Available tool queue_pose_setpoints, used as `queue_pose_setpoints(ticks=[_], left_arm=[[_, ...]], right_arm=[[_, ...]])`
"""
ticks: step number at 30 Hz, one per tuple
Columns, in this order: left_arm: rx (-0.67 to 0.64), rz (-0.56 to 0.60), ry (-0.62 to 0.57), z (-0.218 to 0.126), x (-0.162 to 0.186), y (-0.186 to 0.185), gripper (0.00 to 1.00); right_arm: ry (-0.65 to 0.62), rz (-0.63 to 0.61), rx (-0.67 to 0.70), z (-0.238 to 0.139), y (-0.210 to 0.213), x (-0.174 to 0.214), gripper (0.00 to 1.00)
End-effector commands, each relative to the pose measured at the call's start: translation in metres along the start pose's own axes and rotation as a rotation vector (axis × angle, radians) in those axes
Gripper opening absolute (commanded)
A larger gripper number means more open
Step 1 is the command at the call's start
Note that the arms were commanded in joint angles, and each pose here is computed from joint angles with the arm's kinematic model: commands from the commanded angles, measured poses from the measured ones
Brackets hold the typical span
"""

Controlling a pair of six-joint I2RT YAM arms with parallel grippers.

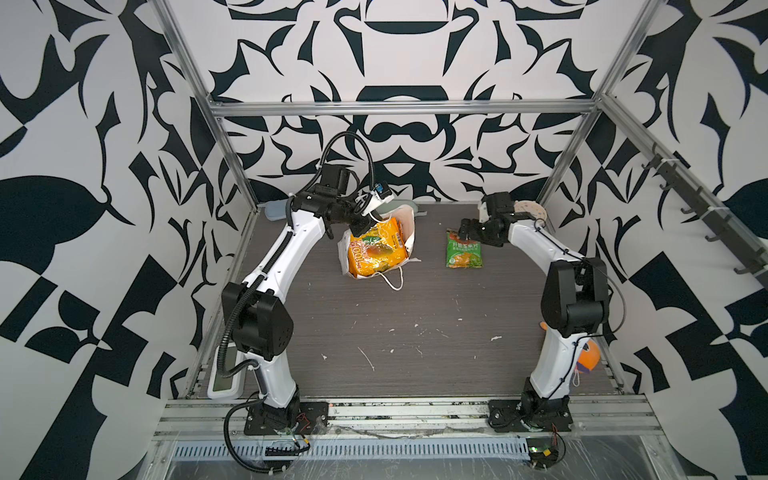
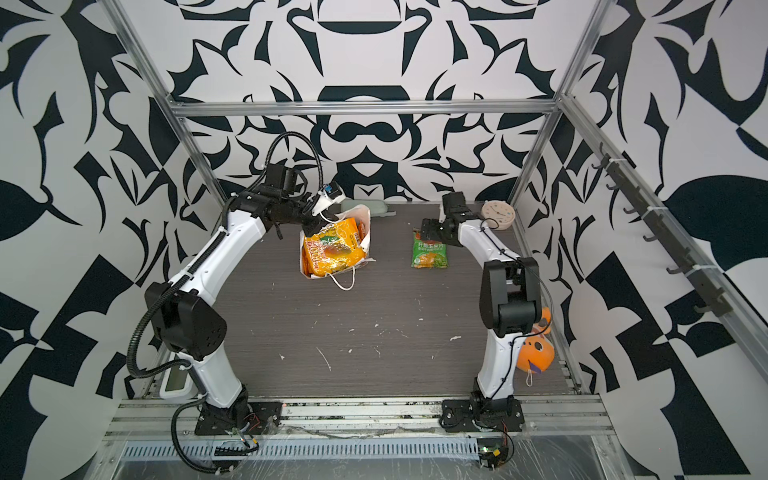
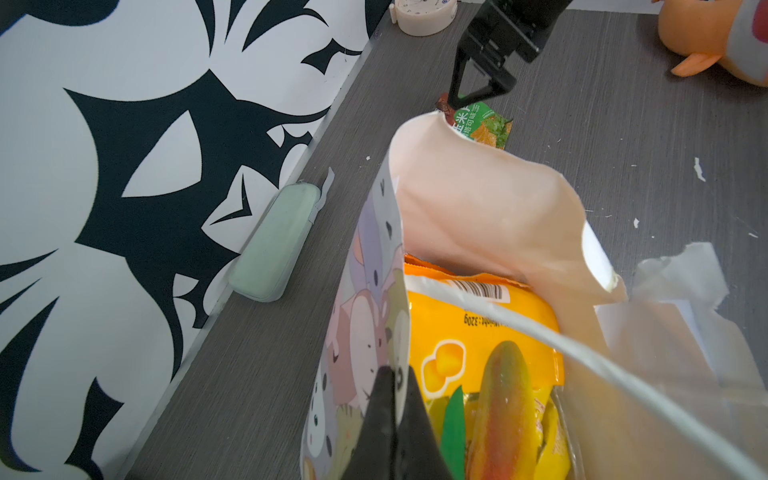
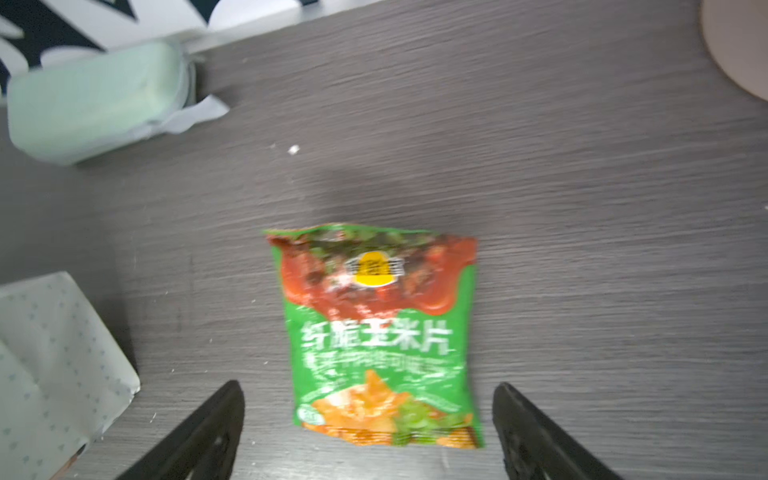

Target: Take the snacks out of the paper bag

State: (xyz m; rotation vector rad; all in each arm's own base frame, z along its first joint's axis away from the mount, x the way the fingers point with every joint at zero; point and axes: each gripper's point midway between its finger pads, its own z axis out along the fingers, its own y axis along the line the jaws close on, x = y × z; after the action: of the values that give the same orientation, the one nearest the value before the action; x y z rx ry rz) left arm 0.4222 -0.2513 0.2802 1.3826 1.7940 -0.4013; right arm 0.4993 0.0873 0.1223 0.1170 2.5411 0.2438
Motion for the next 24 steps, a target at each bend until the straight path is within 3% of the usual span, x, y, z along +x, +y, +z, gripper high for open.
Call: queue_pose_setpoints(ticks=[1, 13, 24], left_arm=[[0.057, 0.011, -0.039, 0.003, -0.012, -0.011, 0.00], [0.064, 0.003, -0.050, 0.003, -0.015, -0.011, 0.00], [0.054, 0.002, -0.042, 0.002, -0.015, -0.009, 0.00]], right_arm=[[0.015, -0.045, 0.128, 0.003, -0.012, 0.002, 0.99], [0.039, -0.024, 0.177, 0.048, -0.016, 0.005, 0.99], [0.042, -0.027, 0.234, 0.061, -0.035, 0.004, 0.88]])
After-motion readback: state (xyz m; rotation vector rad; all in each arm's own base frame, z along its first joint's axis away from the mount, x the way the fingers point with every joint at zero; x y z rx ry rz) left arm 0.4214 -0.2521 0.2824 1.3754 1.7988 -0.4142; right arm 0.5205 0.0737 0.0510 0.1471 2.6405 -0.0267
